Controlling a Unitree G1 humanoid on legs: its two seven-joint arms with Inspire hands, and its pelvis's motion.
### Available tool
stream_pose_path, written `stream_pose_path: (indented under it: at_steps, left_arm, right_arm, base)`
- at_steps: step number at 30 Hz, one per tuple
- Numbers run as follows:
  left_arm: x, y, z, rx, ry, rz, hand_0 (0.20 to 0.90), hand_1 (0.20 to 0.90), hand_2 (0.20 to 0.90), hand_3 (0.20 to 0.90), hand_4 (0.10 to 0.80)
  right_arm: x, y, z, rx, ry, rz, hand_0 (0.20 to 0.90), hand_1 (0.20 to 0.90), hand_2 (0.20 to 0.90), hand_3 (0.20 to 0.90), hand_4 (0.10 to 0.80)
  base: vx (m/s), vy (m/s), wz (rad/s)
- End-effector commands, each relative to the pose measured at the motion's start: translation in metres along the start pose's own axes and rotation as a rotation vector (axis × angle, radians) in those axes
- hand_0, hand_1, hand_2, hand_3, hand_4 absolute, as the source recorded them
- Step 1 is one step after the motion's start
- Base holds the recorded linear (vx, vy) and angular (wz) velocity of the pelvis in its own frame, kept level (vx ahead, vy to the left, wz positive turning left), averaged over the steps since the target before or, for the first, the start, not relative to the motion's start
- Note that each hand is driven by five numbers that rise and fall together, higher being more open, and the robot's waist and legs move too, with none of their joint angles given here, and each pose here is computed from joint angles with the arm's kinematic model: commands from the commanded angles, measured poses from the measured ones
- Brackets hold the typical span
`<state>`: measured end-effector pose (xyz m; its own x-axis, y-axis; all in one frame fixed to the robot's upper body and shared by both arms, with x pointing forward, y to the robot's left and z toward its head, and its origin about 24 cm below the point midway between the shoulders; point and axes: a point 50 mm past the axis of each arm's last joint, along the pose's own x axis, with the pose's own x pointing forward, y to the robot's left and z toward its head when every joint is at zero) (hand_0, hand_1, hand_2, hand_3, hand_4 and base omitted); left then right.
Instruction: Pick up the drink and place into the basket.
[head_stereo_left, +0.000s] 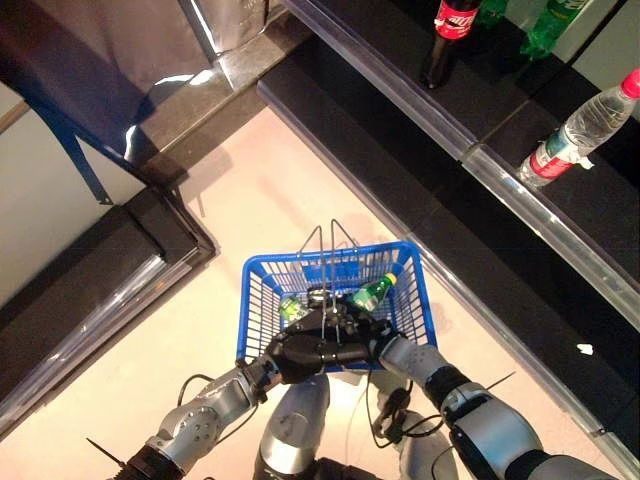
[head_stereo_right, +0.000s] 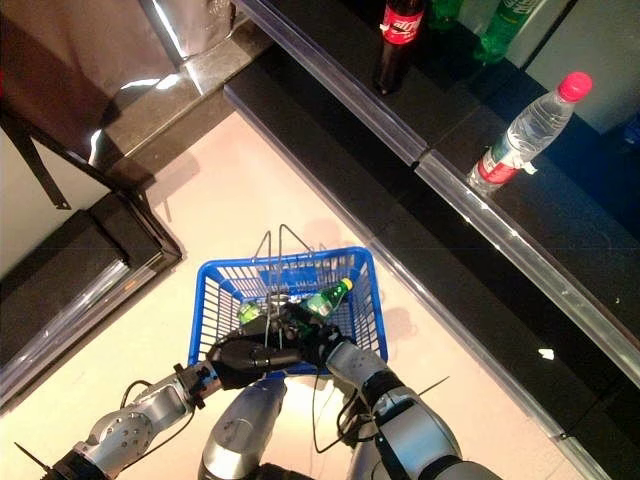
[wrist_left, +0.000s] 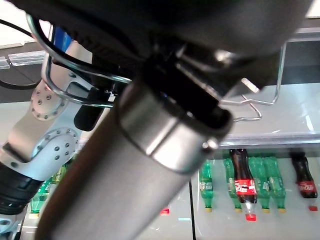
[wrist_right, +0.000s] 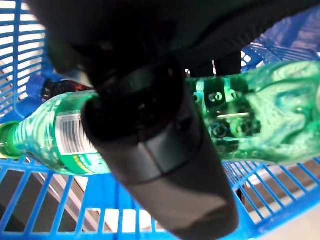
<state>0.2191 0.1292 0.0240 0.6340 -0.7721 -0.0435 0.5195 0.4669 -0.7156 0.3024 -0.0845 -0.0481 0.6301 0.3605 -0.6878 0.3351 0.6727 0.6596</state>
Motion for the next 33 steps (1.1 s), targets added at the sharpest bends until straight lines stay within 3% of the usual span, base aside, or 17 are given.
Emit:
stream_pose_path:
  at_steps: [1, 20, 33]
  left_arm:
    - [0.020, -0.158, 0.068, 0.105, -0.372, -0.961, 0.300, 0.300, 0.300, 0.200, 0.100]
    - [0.031, -0.148, 0.068, 0.062, -0.399, -0.881, 0.300, 0.300, 0.300, 0.200, 0.100]
    - [0.022, -0.081, 0.053, 0.025, -0.522, -0.559, 0.300, 0.300, 0.300, 0.200, 0.100]
  right_arm:
    - [0.006, 0.018, -0.019, -0.012, 0.072, 0.036, 0.900, 0.900, 0.900, 0.900, 0.800]
    - [0.000, 0.008, 0.003, 0.022, -0.052, 0.115, 0.900, 0.900, 0.900, 0.900, 0.800]
    - [-0.028, -0.018, -0.005, -0.020, -0.171, 0.281, 0.900, 0.900, 0.900, 0.900, 0.800]
  base:
    - [0.000, 0.000, 0.00]
    - [-0.002, 0.004, 0.00]
    - [0.001, -0.003, -0.02]
